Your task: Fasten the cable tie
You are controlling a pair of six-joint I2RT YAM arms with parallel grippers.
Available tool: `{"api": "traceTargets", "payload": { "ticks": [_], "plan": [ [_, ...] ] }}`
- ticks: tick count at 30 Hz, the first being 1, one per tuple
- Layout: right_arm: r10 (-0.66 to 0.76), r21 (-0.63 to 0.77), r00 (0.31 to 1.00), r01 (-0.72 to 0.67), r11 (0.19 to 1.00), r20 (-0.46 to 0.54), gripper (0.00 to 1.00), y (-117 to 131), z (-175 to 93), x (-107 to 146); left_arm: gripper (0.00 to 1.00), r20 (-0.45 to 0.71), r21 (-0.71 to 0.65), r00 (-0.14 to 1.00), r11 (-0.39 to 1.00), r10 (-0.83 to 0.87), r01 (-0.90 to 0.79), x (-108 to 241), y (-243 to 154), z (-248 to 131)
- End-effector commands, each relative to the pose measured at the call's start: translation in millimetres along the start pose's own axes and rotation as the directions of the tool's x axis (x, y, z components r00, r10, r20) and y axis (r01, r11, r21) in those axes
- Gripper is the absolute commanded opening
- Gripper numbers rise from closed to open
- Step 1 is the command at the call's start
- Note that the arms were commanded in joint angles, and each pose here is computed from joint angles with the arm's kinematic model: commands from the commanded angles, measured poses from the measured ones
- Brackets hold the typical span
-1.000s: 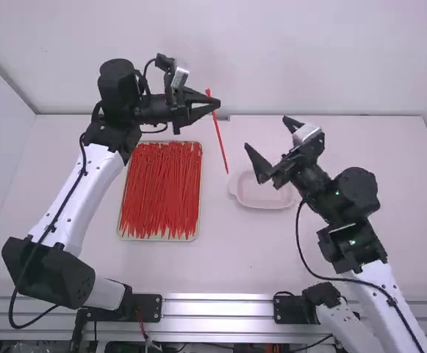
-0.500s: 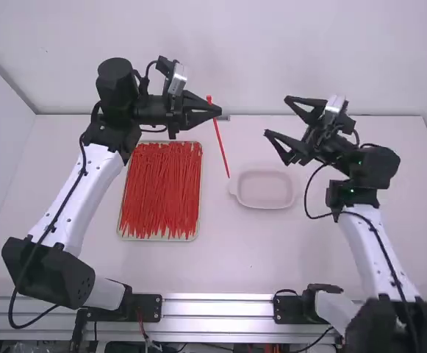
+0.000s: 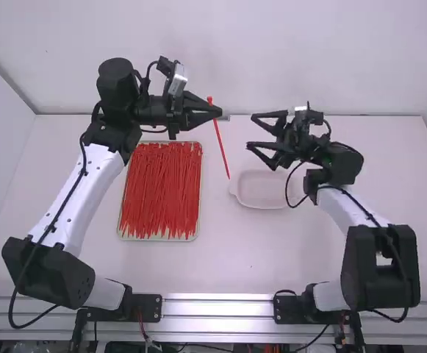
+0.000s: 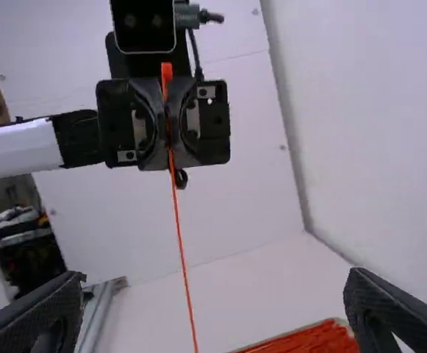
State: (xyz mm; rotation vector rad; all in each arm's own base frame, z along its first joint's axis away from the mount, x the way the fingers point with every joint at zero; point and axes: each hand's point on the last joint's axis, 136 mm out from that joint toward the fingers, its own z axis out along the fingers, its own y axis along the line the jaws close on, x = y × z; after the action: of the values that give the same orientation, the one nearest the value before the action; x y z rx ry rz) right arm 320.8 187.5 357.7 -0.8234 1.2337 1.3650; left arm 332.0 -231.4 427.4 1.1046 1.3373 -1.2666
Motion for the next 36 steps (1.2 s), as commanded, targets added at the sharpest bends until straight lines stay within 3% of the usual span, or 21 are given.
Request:
{"api": "traceTargets", "payload": {
  "ticks": [1, 11, 20, 24, 26, 27, 28, 29, 30, 34, 36],
  "plan": [
    [0.005, -0.058, 1.000, -0.007, 0.998, -0.031, 0.93, 13.0, 10.3, 2.1, 0.02, -0.004, 0.029, 0.999, 0.999, 0.035, -0.035, -2.4, -8.7, 6.3],
    [0.009, -0.135, 0.997, -0.020, 0.991, -0.081, 0.90, 29.5, 27.4, 17.3, 0.02, -0.031, 0.022, 0.999, 1.000, 0.005, -0.004, 9.5, -10.5, 18.1],
    [0.023, -0.166, 0.993, -0.043, 0.985, -0.118, 0.75, 34.2, 37.6, 30.4, 0.02, -0.037, 0.018, 0.999, 1.000, 0.001, 0.000, 11.1, -13.8, 30.1],
    [0.022, -0.173, 0.992, -0.043, 0.984, -0.123, 0.64, 35.6, 38.2, 31.5, 0.02, -0.041, 0.007, 0.999, 1.000, -0.008, 0.008, 12.7, -12.7, 32.2],
    [0.021, -0.175, 0.992, -0.043, 0.984, -0.125, 0.47, 36.0, 38.0, 31.8, 0.02, -0.042, 0.007, 0.999, 1.000, -0.008, 0.009, 13.0, -12.7, 32.1],
    [0.020, -0.176, 0.992, -0.043, 0.983, -0.127, 0.30, 36.2, 37.9, 32.2, 0.02, -0.043, 0.002, 0.999, 1.000, -0.010, 0.010, 13.2, -11.5, 31.2],
    [0.019, -0.177, 0.992, -0.042, 0.983, -0.128, 0.26, 36.4, 37.9, 32.3, 0.02, -0.043, 0.000, 0.999, 1.000, -0.011, 0.011, 13.3, -11.2, 30.9],
    [0.018, -0.178, 0.992, -0.041, 0.983, -0.128, 0.10, 36.5, 38.0, 32.5, 0.02, -0.042, 0.000, 0.999, 1.000, -0.012, 0.012, 13.2, -10.9, 30.1],
    [0.018, -0.177, 0.992, -0.041, 0.983, -0.127, 0.01, 36.3, 38.0, 32.4, 0.02, -0.042, 0.001, 0.999, 1.000, -0.011, 0.011, 13.2, -11.0, 30.2],
    [0.002, -0.171, 0.993, -0.021, 0.985, -0.114, 0.00, 34.8, 38.5, 30.7, 0.02, -0.040, -0.001, 0.999, 1.000, -0.004, 0.004, 12.2, -10.6, 30.1],
    [0.001, -0.168, 0.994, -0.020, 0.986, -0.108, 0.00, 34.2, 38.7, 29.7, 0.08, -0.038, -0.001, 0.999, 1.000, 0.002, -0.002, 11.3, -10.6, 30.3]
  ]
}}
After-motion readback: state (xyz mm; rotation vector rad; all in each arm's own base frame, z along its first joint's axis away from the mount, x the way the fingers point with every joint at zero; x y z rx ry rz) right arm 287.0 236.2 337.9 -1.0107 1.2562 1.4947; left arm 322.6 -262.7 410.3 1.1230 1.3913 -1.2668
